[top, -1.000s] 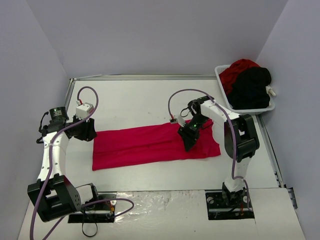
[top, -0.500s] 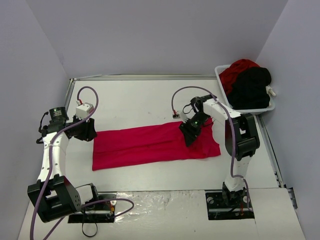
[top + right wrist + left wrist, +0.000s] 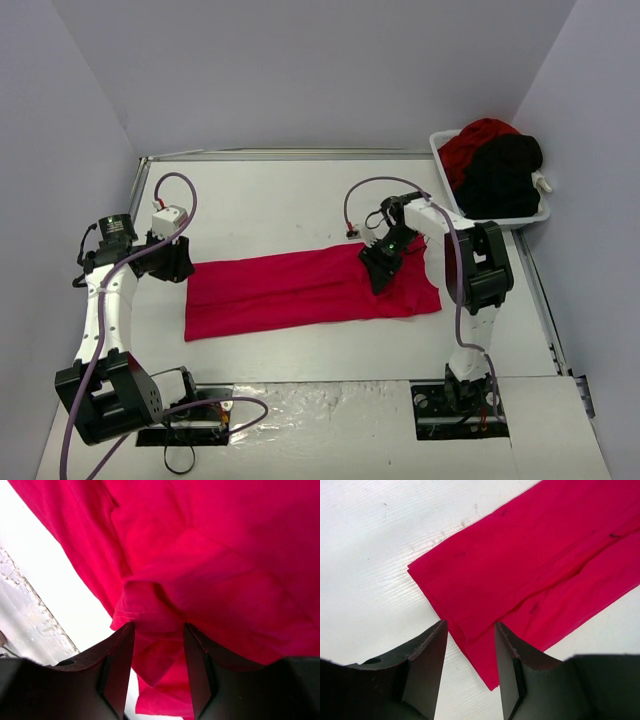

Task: Fold and stack the t-shirts
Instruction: Fold the other side of the tshirt into a rectangle

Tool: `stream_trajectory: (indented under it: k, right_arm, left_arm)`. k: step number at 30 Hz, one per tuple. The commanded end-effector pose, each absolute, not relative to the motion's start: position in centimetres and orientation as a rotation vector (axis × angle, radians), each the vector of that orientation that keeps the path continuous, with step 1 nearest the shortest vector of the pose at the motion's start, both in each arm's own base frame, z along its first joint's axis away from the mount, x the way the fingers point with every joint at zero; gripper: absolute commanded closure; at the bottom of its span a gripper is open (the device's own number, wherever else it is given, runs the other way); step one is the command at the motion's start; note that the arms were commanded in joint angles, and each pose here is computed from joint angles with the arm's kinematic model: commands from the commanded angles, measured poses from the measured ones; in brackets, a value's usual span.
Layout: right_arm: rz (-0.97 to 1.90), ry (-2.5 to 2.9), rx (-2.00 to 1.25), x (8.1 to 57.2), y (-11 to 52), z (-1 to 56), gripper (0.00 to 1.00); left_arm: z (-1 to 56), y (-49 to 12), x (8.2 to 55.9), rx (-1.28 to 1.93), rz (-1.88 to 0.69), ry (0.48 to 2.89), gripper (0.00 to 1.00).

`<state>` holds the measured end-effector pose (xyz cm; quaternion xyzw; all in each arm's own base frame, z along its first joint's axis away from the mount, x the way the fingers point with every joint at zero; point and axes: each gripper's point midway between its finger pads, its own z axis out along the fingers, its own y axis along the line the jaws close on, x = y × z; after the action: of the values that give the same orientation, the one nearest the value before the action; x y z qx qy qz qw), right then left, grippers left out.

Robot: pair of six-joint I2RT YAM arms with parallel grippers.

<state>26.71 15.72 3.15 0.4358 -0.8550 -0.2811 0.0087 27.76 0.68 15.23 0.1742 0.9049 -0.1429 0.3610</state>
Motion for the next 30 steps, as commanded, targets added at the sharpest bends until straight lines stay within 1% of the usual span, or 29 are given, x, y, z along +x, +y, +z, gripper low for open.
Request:
stream_trajectory:
  k: [1,7,10,11,15,18,24,30]
  right_arm:
    - [-0.888,-2.630,1.358,25.7,16.4,3.8,0.60]
    - [-0.952,-2.585,1.434,24.1,18.4,6.0,0.61]
    - [-0.994,-2.487,1.483,21.7,19.0,7.3,0.62]
    - [-1.001,-2.477,1.504,21.6,19.0,7.2,0.62]
    - [-1.028,-2.335,1.555,18.7,19.2,8.2,0.62]
    - [-1.032,-2.268,1.588,17.5,19.5,8.5,0.62]
    - [-1.010,-2.244,1.587,17.6,19.6,7.6,0.62]
    - [-0.979,-2.307,1.647,18.9,19.6,9.1,0.61]
  left_arm:
    - [16.2,0.4,27.7,0.463,-0.373,2.292,0.59]
    - [16.2,0.4,27.7,0.464,-0.371,2.290,0.59]
    - [16.1,0.4,27.7,0.465,-0.370,2.289,0.59]
    - [16.1,0.4,27.7,0.465,-0.368,2.290,0.59]
    - [16.1,0.4,27.7,0.464,-0.370,2.289,0.59]
    - [16.1,0.4,27.7,0.464,-0.368,2.290,0.59]
    - [16.1,0.5,27.7,0.465,-0.358,2.289,0.59]
    - [16.3,0.5,27.5,0.466,-0.351,2.283,0.59]
